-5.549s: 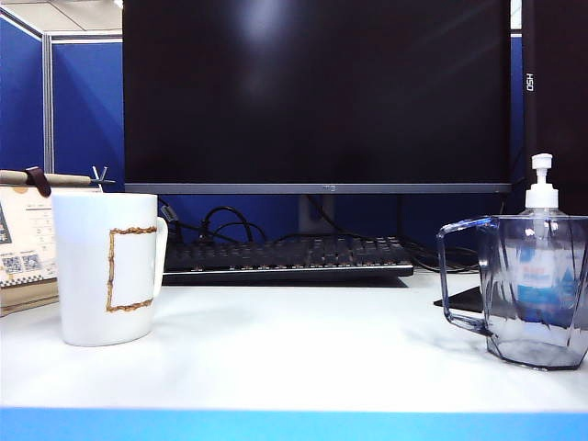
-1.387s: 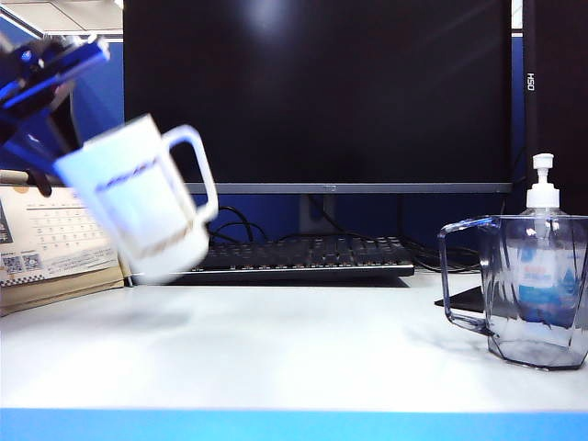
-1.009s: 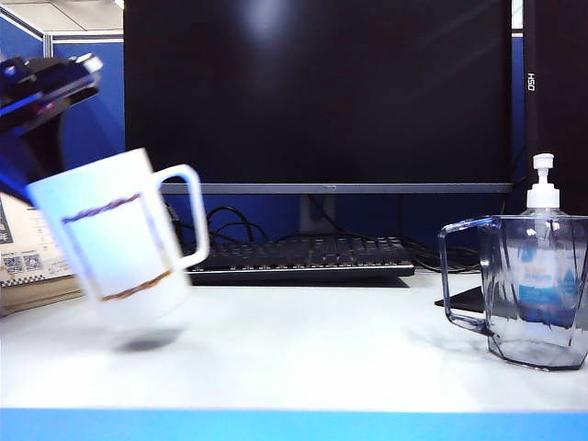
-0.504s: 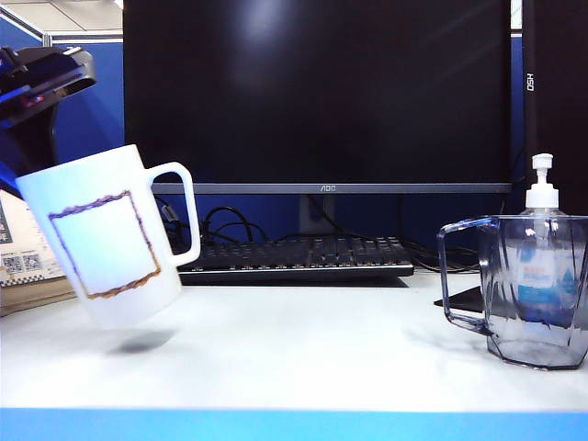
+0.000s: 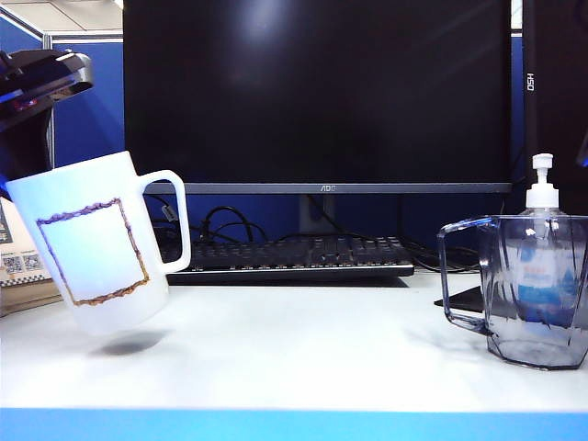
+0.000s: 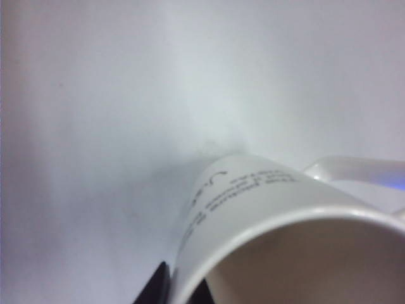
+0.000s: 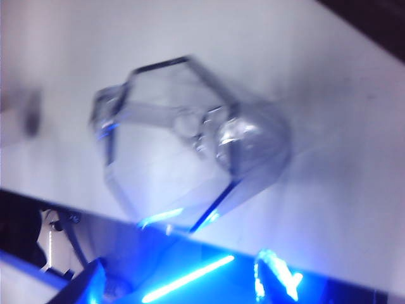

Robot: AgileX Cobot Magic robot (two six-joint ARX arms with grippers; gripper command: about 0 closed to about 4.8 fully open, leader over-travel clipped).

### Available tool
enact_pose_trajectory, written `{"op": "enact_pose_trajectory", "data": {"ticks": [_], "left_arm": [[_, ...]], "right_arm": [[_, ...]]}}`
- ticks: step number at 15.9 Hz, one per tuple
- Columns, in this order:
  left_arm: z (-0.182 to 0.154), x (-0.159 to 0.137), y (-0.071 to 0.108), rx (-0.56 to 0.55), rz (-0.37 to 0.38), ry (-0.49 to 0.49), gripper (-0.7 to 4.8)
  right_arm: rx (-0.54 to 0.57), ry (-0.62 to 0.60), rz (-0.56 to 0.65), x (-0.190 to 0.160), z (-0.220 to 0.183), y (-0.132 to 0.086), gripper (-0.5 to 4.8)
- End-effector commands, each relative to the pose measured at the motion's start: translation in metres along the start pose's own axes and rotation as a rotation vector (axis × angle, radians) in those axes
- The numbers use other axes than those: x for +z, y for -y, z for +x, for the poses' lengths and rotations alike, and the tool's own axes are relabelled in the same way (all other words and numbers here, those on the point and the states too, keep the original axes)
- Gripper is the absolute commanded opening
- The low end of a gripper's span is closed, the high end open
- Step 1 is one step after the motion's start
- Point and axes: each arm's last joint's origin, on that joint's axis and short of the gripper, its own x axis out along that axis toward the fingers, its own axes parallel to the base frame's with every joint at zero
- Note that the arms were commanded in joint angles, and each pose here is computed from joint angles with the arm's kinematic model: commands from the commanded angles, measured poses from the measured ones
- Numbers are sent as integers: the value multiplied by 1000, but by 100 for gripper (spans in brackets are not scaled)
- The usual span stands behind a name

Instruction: Swap the positions of the transparent plastic cup and the white ceramic cup.

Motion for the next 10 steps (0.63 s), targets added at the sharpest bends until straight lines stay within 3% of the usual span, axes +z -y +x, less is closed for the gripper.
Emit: {"op": "enact_pose_trajectory", "data": {"ticks": [1, 10], "left_arm": [[-5, 6, 2, -22, 20, 48, -6], [-5, 4, 2, -20, 22, 29, -6]], "right_arm": [[-12, 21, -19, 13, 10, 2, 307], [-15, -7, 22, 32, 38, 14, 303]]}}
